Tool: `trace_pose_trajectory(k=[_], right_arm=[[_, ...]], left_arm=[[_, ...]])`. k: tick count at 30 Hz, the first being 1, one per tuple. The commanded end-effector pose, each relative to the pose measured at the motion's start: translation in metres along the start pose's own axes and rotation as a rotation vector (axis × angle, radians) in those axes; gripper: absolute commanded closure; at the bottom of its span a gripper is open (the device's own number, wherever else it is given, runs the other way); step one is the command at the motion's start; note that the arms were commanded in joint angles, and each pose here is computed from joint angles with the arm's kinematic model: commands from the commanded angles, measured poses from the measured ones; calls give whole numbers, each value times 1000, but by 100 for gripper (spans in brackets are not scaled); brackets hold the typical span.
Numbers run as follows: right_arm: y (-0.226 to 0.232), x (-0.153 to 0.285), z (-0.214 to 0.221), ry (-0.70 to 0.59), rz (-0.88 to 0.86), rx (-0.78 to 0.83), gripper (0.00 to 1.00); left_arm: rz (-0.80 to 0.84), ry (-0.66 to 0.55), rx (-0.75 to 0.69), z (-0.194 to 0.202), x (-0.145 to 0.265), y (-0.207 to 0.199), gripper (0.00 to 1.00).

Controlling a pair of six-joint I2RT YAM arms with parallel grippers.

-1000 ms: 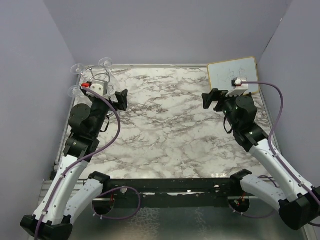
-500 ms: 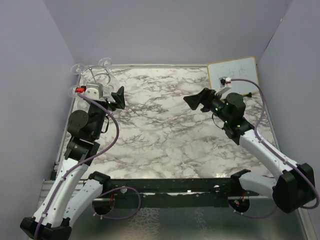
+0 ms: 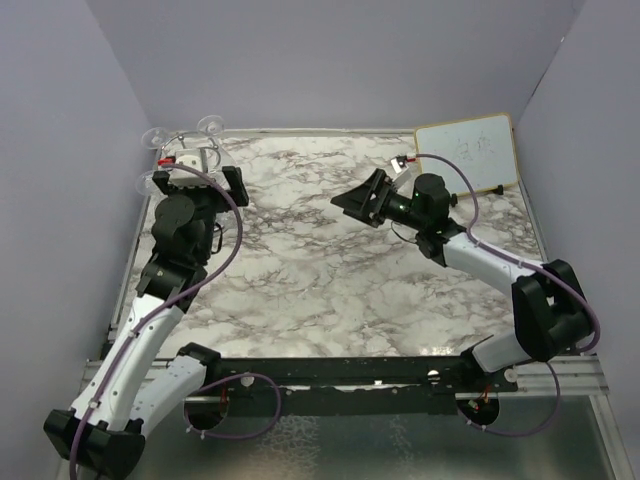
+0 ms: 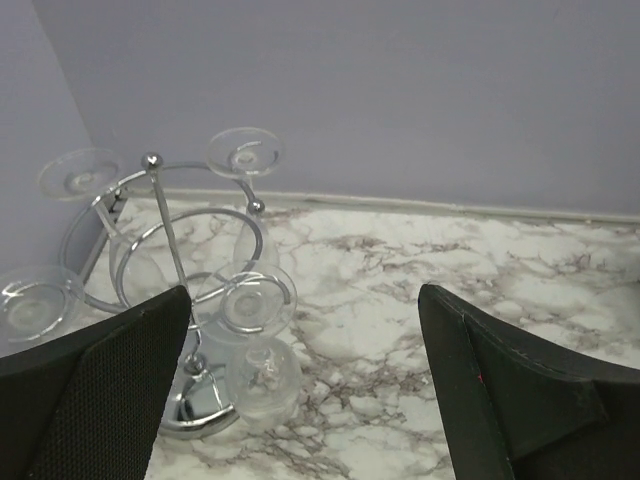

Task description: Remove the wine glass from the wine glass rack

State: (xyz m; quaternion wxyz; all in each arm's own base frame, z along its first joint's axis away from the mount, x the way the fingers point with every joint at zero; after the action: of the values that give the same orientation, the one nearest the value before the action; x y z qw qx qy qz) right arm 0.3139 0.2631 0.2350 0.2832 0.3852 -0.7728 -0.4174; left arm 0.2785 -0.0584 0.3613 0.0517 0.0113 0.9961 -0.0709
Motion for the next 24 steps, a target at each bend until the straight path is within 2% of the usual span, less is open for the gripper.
trace_pose_trajectory(k=[1, 5, 9, 15, 20, 24], right_arm=[[28, 3, -4, 8, -93, -1, 8], [27, 15, 1, -10, -70, 44, 8], [32, 28, 2, -31, -56, 124, 8], [40, 50, -11, -108, 29, 302, 8], [47, 75, -31, -221, 148, 458, 8], [56, 99, -45, -322, 222, 566, 7]], left_arm=[[-59, 197, 75, 25, 4, 0, 1], [22, 365, 129, 43, 15, -15, 1], [80, 463, 155, 43, 28, -24, 1], [130, 523, 201, 35, 26, -35, 1], [104, 541, 285, 28, 17, -36, 1], [46, 543, 387, 25, 5, -20, 1]])
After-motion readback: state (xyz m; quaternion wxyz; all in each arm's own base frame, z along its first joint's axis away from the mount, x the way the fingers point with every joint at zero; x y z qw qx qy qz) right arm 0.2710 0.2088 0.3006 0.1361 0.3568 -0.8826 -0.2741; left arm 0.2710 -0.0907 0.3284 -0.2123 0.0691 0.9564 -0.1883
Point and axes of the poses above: each gripper's point midway between its finger pads, its own x axis back along the fingers, its own y axis along the line the jaws close on, z = x × y, the point moved 4 cm from there along x, back along the fingers, and after that the axes turned 2 degrees about x, right-handed, at the moved point
